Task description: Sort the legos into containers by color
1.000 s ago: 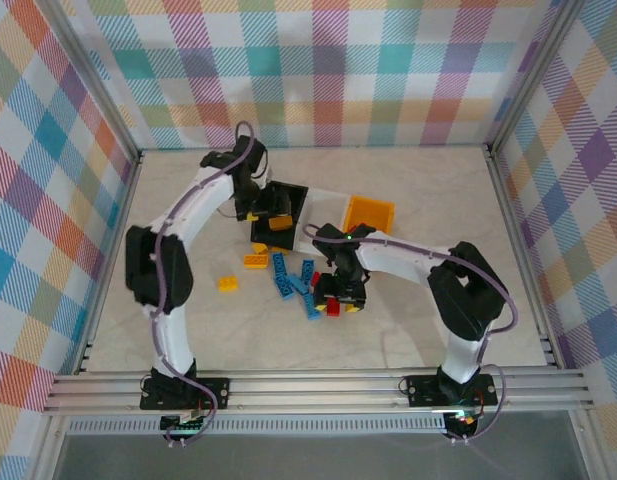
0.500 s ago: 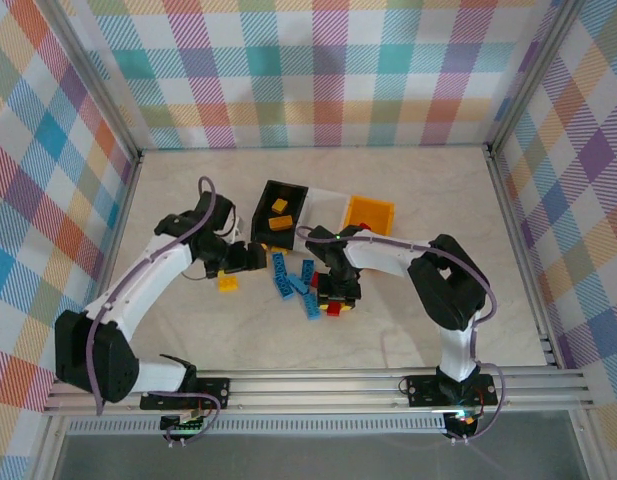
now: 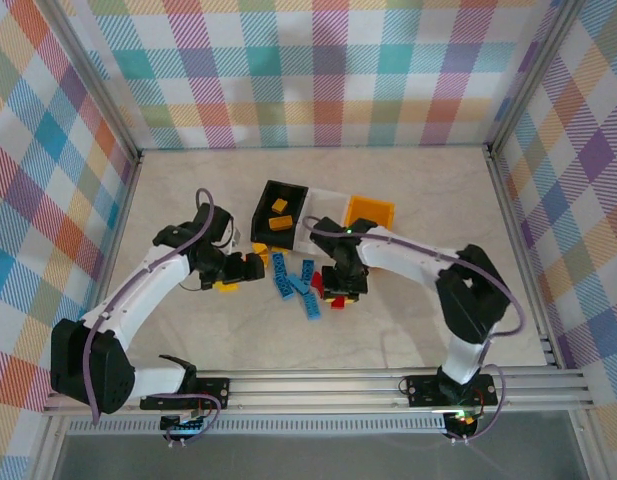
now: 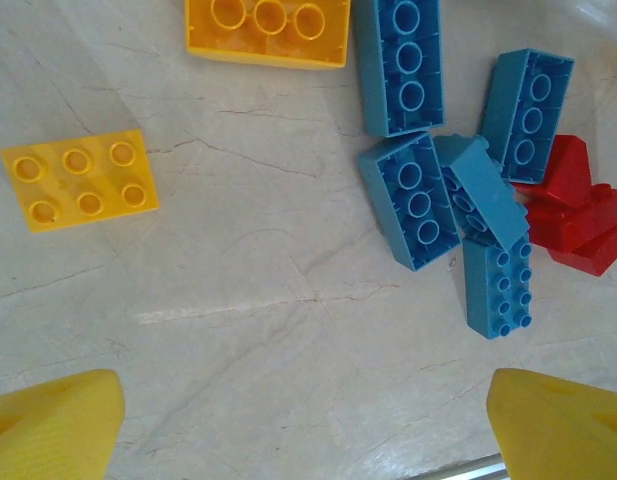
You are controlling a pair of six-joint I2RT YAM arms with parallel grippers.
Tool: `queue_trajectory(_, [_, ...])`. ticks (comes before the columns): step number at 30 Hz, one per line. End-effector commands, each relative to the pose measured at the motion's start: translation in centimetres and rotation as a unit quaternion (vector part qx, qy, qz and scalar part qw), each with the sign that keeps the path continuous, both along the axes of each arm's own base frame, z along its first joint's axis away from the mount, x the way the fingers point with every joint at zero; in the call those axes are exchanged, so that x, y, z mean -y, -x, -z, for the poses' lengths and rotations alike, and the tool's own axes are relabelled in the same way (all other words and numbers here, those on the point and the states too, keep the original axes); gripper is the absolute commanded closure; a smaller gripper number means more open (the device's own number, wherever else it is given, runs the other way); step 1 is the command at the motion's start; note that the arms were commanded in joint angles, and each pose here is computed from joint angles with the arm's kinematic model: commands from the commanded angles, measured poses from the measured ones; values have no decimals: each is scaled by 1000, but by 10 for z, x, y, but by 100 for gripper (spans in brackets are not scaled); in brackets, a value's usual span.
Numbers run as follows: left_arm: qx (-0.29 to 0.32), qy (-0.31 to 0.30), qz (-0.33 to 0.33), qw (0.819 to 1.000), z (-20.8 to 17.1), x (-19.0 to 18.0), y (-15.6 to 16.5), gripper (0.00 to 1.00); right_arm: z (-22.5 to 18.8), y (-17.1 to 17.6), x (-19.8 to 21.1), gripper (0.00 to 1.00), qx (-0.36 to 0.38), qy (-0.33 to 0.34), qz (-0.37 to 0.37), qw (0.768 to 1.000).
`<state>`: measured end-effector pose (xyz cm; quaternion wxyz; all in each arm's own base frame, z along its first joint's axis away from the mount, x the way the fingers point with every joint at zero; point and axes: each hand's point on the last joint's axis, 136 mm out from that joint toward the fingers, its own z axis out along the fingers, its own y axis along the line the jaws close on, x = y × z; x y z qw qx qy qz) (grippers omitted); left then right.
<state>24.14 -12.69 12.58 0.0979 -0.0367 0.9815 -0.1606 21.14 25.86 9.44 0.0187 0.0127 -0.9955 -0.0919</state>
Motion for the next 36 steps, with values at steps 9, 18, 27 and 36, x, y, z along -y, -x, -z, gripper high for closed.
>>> queue_trajectory(9, [-46, -45, -46, 997, 34, -20, 3, 0, -69, -114, 70, 72, 87, -30, 61, 994])
queue_trajectory(18, [-78, -63, -82, 992, 52, -48, -13, 0, -24, -168, 72, 70, 51, -13, 56, 997])
queue_trajectory(27, [-88, -67, -80, 991, 66, -53, -33, 0, 1, -171, 72, 55, 20, -8, 54, 998])
queue_trajectory(36, [-107, -77, -70, 989, 88, -56, -51, 8, -60, -128, 77, 35, 65, -62, 88, 992])
